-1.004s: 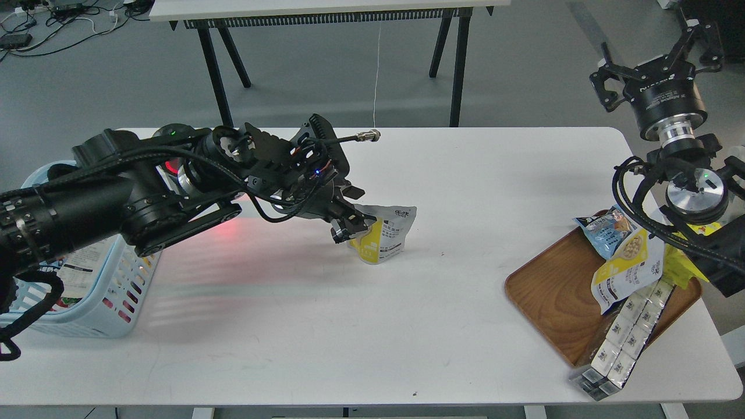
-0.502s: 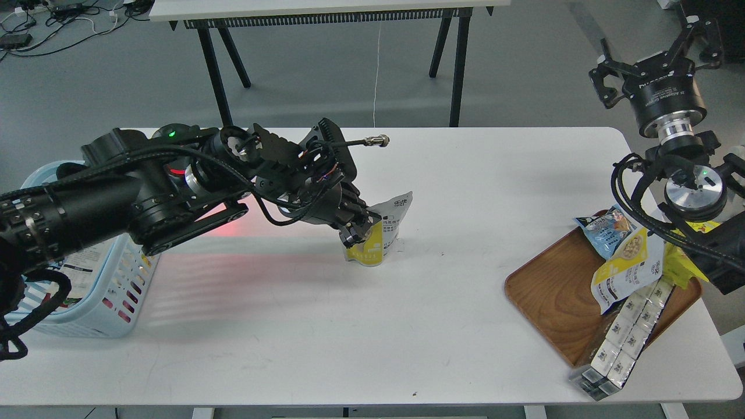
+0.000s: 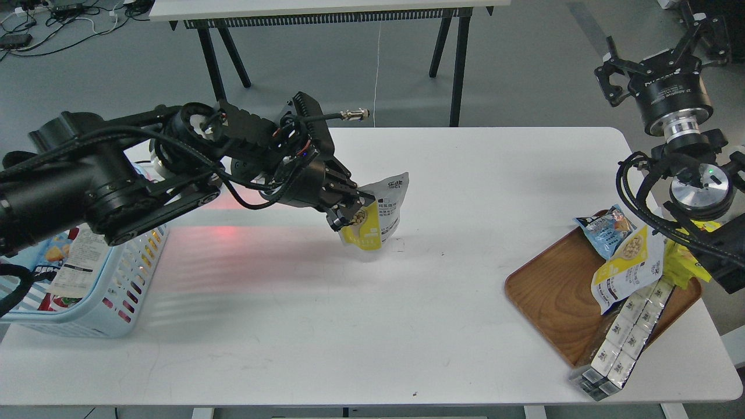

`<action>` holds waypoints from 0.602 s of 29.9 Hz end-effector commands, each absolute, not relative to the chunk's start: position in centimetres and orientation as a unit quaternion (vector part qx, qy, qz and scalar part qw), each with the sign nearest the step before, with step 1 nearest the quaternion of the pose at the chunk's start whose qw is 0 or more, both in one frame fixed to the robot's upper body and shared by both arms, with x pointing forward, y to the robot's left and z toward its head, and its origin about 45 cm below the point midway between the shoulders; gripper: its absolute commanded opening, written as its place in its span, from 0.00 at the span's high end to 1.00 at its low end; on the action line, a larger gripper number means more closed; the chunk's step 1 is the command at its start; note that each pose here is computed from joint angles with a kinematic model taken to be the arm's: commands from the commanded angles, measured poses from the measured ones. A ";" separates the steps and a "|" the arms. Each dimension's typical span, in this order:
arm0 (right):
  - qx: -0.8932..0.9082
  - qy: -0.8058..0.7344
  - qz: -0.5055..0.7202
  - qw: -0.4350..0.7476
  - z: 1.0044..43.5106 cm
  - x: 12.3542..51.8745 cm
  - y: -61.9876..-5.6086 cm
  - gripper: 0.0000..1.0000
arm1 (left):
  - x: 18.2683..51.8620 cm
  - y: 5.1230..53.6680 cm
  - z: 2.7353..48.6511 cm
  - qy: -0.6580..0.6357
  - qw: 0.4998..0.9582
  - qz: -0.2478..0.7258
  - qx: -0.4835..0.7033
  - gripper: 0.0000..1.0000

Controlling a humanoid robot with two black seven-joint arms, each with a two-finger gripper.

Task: Scan snack and place in basket
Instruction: 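Lift the pouch with the left gripper and hold it over the scanner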

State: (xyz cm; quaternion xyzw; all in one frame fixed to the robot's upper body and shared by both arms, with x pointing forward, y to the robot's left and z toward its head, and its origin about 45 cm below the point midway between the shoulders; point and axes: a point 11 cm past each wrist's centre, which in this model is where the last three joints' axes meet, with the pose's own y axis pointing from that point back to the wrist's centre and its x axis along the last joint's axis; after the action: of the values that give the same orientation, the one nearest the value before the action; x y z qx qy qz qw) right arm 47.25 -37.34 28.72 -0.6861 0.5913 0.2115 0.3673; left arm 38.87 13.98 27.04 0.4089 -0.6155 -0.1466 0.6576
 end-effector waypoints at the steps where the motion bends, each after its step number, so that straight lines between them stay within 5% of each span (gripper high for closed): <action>1: -0.686 0.592 0.211 0.367 28.7 47.2 -37.4 0.01 | 38.2 16.9 28.0 -0.616 0.650 -0.141 0.422 1.00; 18: -0.688 0.587 0.213 0.369 28.8 47.5 -36.6 0.01 | 40.4 28.0 30.0 -0.564 0.630 -0.072 0.529 1.00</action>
State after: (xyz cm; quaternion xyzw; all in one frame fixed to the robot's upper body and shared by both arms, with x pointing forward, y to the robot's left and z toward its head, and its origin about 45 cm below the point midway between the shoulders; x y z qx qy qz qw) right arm 47.42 -36.62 28.62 -0.6871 0.5878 0.2146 0.3692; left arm 39.72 26.65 29.74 0.5138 -0.5732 -0.0860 0.6325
